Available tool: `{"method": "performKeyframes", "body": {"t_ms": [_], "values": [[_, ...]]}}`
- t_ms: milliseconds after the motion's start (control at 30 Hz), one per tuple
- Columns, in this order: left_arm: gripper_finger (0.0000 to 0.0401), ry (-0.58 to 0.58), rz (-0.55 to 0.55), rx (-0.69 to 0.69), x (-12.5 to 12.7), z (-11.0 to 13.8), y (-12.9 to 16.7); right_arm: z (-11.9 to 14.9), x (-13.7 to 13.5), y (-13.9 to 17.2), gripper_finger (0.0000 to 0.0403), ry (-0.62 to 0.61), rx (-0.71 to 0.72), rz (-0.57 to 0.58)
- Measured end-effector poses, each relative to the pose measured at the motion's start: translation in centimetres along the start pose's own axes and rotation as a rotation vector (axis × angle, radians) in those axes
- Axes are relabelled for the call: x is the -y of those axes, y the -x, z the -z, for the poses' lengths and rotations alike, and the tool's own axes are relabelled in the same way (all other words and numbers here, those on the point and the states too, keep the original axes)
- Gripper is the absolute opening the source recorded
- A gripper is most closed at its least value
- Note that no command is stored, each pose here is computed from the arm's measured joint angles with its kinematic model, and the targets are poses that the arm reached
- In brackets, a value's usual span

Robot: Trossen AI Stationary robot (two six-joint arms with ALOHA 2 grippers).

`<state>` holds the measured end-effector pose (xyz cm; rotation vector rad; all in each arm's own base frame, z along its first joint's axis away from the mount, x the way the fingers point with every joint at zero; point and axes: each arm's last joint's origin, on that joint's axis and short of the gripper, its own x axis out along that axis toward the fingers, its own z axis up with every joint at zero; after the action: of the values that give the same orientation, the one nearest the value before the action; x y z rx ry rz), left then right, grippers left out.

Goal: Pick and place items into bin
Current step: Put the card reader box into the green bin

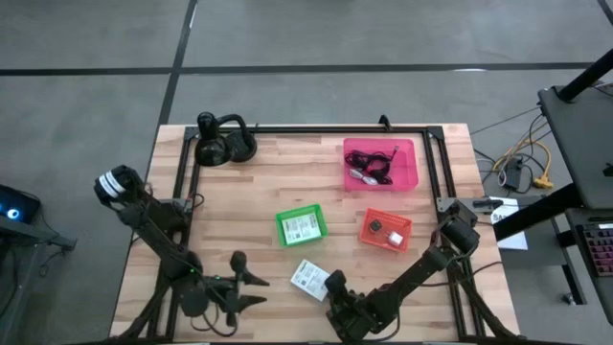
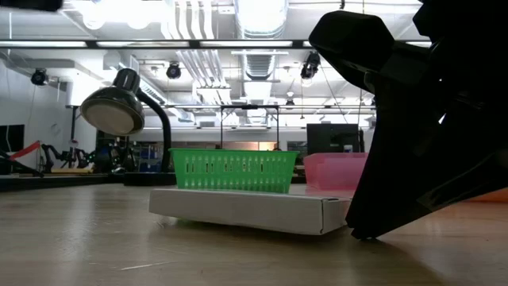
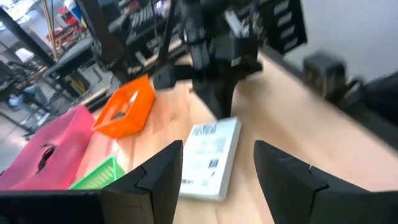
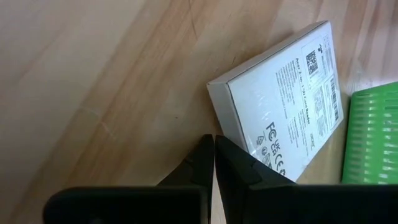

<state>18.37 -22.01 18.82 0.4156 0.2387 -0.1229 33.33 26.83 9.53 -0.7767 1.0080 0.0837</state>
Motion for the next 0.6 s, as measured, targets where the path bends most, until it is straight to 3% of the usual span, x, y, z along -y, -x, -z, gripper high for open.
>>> {"method": "performKeyframes", "body": {"t_ms": [200, 467, 600], "values": [[0.0182, -0.119, -0.009, -0.068, 1.1, 1.5, -2.0, -0.2, 0.3, 0.3, 0.0008, -0.013, 0.018, 0.006], [0.0182, -0.379, -0.050, -0.126, 3.2, 1.9, -5.0, -0.3, 0.5, 0.2, 0.0009, -0.025, 0.023, 0.013], [0.0182, -0.400, -0.069, -0.154, 3.6, 2.1, -6.8, -0.3, 0.6, 0.2, 0.0009, -0.030, 0.027, 0.014]]}}
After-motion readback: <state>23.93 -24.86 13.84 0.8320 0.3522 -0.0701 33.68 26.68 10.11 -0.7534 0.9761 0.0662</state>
